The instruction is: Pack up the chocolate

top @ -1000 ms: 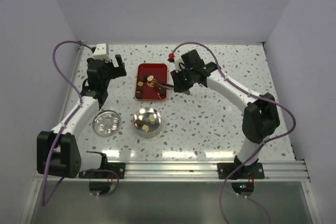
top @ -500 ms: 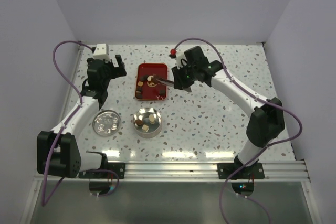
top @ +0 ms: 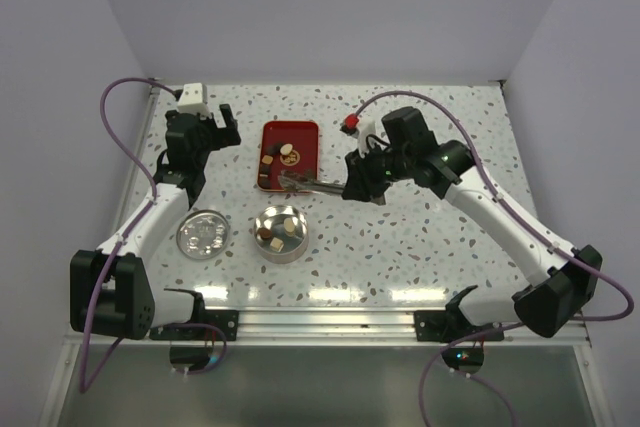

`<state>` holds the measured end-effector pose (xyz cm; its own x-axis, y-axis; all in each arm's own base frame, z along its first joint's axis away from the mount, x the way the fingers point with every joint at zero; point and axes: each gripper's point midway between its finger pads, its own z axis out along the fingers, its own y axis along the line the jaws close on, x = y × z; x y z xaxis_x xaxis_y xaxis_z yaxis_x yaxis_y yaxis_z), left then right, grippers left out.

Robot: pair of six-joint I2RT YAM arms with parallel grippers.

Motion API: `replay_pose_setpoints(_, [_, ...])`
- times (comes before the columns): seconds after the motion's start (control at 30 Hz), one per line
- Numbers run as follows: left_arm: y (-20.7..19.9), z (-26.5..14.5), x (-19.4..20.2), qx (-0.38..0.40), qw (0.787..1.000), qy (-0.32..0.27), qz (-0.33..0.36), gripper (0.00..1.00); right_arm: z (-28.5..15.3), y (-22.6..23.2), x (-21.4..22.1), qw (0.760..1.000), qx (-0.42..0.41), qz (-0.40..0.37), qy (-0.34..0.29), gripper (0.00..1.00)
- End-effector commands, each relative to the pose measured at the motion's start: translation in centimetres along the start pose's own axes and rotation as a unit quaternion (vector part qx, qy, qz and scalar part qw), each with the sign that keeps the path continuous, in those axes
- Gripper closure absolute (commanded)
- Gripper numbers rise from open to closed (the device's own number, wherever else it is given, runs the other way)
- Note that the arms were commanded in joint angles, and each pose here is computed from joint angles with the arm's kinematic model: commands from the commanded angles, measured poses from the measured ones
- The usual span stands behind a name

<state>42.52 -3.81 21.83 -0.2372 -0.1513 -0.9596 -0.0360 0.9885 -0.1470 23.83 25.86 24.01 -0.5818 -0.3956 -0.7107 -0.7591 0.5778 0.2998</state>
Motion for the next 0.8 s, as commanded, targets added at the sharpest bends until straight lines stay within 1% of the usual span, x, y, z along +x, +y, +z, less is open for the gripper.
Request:
replay_pose_setpoints(0.0, [-0.5,-0.1,-1.9,0.006,1.0,-0.023,-0.005,0.0,-0.5,2.5,2.6,0.998,-0.048,0.001,0.038,0.76])
replay_pose_setpoints(0.17, [-0.6,-0.1,-1.8,0.008,1.0,-0.021,-0.006,0.0,-0.1,3.4,3.5,0.997,-0.063,-0.002,0.051,0.76])
replay_pose_setpoints(0.47, [-0.7,-0.1,-1.9,0.009,1.0,-0.022,-0.006,0.0,0.5,3.9,3.2,0.996,-0.075,-0.006,0.054,0.63])
replay_pose_setpoints(0.57, [-0.7,-0.1,-2.0,0.008,1.0,-0.023,-0.005,0.0,0.7,3.9,3.2,0.996,-0.076,-0.005,0.056,0.62])
replay_pose_setpoints(0.6, [-0.7,-0.1,-2.0,0.008,1.0,-0.023,-0.005,0.0,0.7,3.8,3.2,0.995,-0.078,-0.02,0.055,0.61])
replay_pose_setpoints(0.67, [-0.6,-0.1,-1.9,0.008,1.0,-0.023,-0.005,0.0,0.7,3.7,3.1,0.995,-0.075,-0.022,0.055,0.62])
replay_pose_setpoints(0.77, [-0.7,-0.1,-1.9,0.009,1.0,-0.022,-0.005,0.0,0.9,2.8,2.9,0.997,-0.048,-0.02,0.052,0.63])
